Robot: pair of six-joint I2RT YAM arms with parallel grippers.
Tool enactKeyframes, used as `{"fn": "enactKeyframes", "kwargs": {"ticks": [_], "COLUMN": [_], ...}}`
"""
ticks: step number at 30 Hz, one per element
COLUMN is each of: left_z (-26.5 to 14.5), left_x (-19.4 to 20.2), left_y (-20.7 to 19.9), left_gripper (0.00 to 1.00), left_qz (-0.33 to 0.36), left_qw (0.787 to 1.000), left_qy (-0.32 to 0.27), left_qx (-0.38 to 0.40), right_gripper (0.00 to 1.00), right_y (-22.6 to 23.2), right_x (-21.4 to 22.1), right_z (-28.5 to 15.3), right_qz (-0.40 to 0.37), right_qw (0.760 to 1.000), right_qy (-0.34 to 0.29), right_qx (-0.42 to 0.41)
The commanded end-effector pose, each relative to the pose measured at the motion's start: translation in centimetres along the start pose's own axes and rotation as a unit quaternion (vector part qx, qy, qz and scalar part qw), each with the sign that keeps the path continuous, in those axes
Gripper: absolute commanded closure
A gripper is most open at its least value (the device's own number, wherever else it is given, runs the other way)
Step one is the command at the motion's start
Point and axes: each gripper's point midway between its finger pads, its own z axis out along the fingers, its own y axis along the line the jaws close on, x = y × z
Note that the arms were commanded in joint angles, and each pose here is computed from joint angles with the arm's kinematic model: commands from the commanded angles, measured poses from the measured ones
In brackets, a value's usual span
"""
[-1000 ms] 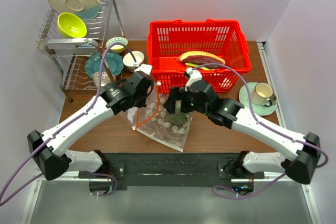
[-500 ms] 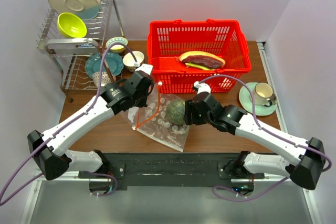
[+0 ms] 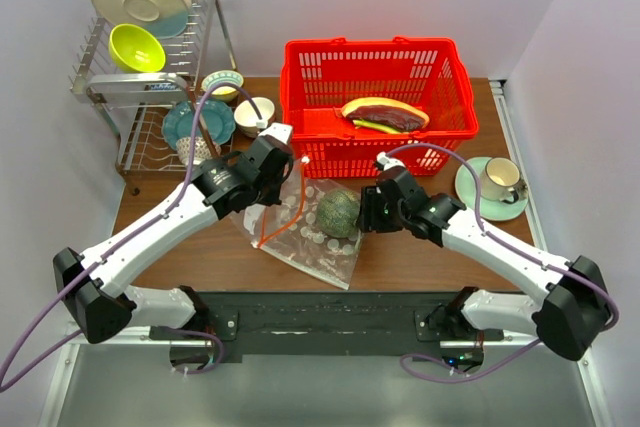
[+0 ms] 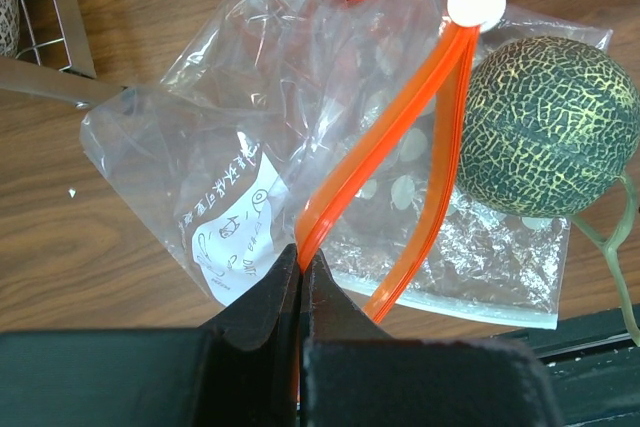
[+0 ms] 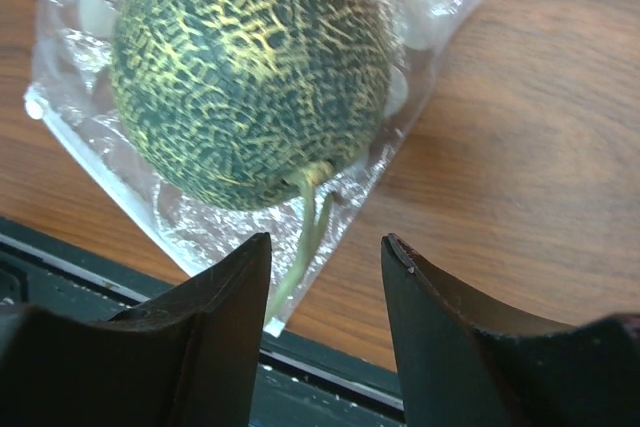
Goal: Place the food in the zip-top bag and seal the zipper
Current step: Pick up the fake fruit from the zipper food storage bag.
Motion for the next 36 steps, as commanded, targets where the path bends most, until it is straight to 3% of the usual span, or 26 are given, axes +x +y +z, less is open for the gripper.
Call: {"fn": "enactKeyframes", "kwargs": {"ticks": [1, 14, 15, 18, 26, 36], "left_z": [-0.5, -1.1, -1.2, -1.2, -1.4, -2.1], "left_x": [-0.9, -1.4, -1.4, -1.5, -1.6, -2.3], "left_y": [-0.3, 0.0, -0.1, -0.1, -0.3, -0.6], "left_gripper": [1.0, 1.0, 1.0, 1.0, 1.0, 1.0], "left_qz": [-0.013, -0.017, -0.017, -0.016, -0.017, -0.018], "left_qw": [1.0, 0.999, 0.999, 0.999, 0.999, 0.999], "left_qy": [-0.022, -0.029, -0.03, -0.03, -0.03, -0.03], "left_qx": [0.013, 0.012, 0.013, 0.012, 0.018, 0.026], "right_gripper": [0.5, 0.59, 0.64, 1.0, 1.0, 1.0], "right_y": [1.4, 0.6, 0.7, 1.1, 3.7, 8.5], "right_x": [-0.3, 1.0, 0.9, 0.3, -2.3, -4.9], "right_z": [0.6, 3.0, 3.1, 3.2, -0.5, -8.7], "right_qz": [-0.014, -0.009, -0.011, -0.021, -0.061, -0.099], "right_qw": [0.999, 0.999, 0.999, 0.999, 0.991, 0.949], "right_qy": [0.002, 0.026, 0.024, 0.02, -0.034, -0.132], "right_qx": [-0.04, -0.035, -0.038, -0.045, -0.117, -0.268]}}
